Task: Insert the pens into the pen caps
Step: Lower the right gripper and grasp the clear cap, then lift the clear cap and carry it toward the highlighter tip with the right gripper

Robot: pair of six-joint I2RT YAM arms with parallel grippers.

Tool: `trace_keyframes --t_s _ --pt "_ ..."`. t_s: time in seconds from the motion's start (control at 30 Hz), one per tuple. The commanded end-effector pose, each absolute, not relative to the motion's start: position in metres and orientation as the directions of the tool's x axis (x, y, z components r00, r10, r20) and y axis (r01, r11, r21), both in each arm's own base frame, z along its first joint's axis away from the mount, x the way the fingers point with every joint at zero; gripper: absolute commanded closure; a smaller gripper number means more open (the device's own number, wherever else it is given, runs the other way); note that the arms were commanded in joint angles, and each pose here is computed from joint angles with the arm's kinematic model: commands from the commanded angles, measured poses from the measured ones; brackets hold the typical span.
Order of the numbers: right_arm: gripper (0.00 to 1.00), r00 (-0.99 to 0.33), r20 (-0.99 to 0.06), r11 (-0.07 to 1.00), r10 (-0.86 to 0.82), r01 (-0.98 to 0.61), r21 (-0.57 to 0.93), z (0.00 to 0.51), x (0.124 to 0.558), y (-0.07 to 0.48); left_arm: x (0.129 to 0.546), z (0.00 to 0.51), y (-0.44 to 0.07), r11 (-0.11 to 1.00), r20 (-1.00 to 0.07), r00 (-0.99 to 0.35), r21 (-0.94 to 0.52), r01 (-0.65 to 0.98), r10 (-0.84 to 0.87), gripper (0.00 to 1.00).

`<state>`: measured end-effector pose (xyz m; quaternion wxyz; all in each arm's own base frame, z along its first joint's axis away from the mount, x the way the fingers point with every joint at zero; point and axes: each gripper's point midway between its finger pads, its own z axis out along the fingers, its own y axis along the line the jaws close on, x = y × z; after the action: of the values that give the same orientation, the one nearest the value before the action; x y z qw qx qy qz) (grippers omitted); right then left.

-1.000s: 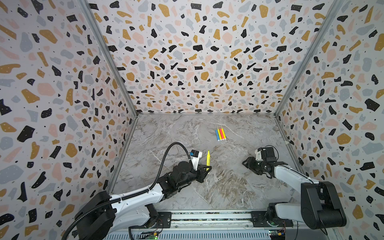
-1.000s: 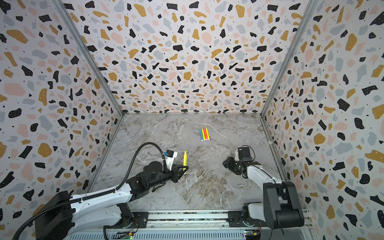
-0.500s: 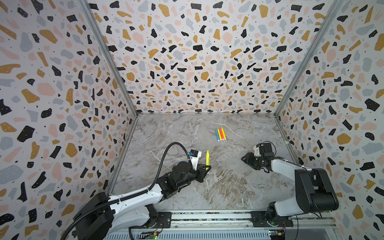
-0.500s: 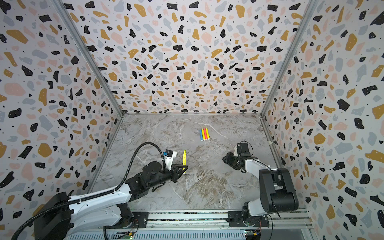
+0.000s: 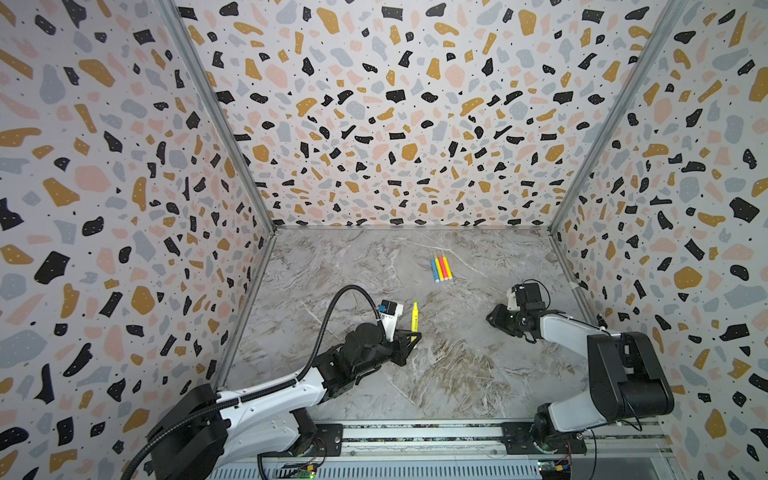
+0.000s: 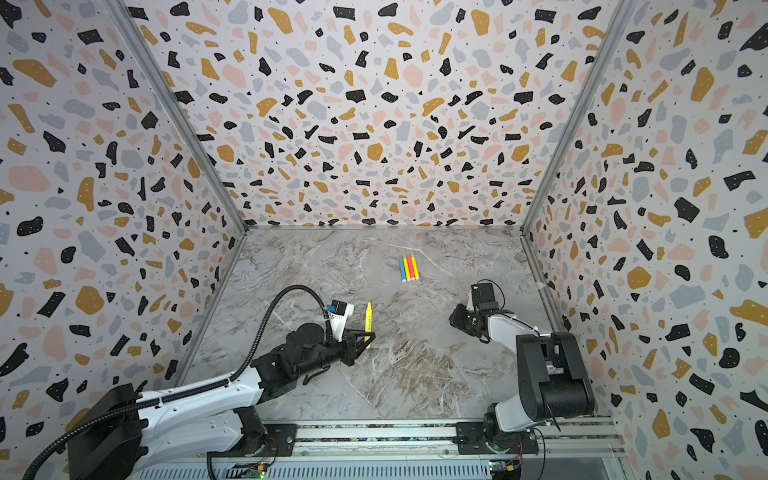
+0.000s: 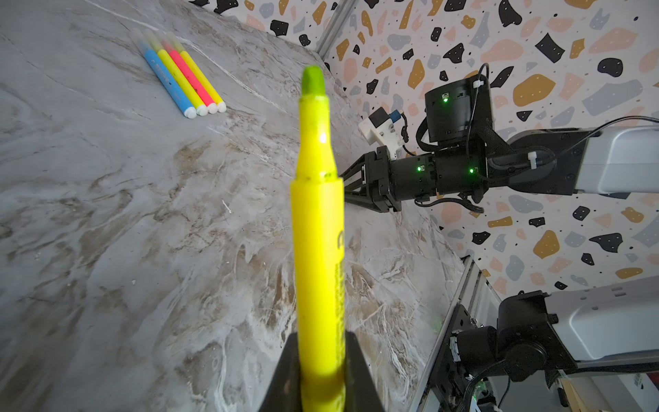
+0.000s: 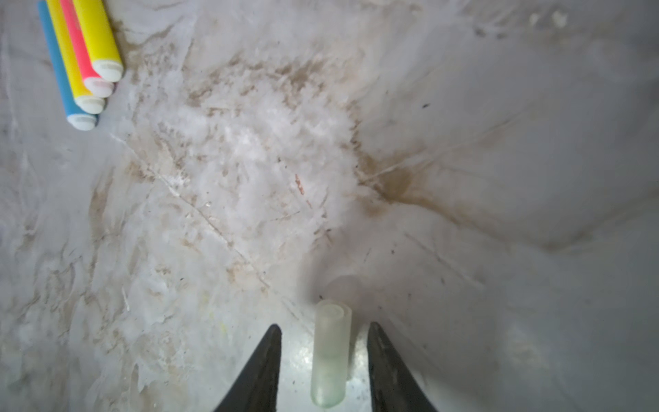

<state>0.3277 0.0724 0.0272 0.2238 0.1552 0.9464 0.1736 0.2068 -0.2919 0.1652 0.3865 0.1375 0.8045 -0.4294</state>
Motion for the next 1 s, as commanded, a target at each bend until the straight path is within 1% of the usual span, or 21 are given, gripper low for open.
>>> trace_keyframes --t_s 0.0,0.23,0.37,0.77,0.9,0.97 --pt "0.62 -0.891 -0.339 0.946 0.301 0.235 0.223 0.010 0.313 0.055 0.209 0.177 -0.295 0.581 -0.762 -0.636 -0.575 0.576 -0.123 1.00" --pt "0.65 -0.924 -0.326 0.978 0.201 0.174 0.111 0.002 0.311 0.065 0.209 0.177 -0.294 0.586 -0.763 -0.635 -0.571 0.575 -0.121 1.00" --pt "0.70 -0.934 -0.316 0.985 0.170 0.158 0.062 -0.001 0.307 0.069 0.210 0.177 -0.292 0.594 -0.765 -0.633 -0.567 0.572 -0.121 1.00" --pt "0.71 -0.941 -0.307 0.990 0.144 0.138 0.042 0.001 0.299 0.077 0.209 0.176 -0.288 0.602 -0.768 -0.629 -0.561 0.569 -0.121 1.00" --pt "0.74 -0.942 -0.303 0.990 0.140 0.130 0.053 -0.001 0.298 0.083 0.209 0.179 -0.288 0.601 -0.771 -0.624 -0.561 0.570 -0.128 1.00" --pt "0.79 -0.947 -0.291 0.990 0.139 0.128 0.057 -0.004 0.296 0.084 0.209 0.179 -0.287 0.599 -0.769 -0.626 -0.564 0.569 -0.129 1.00"
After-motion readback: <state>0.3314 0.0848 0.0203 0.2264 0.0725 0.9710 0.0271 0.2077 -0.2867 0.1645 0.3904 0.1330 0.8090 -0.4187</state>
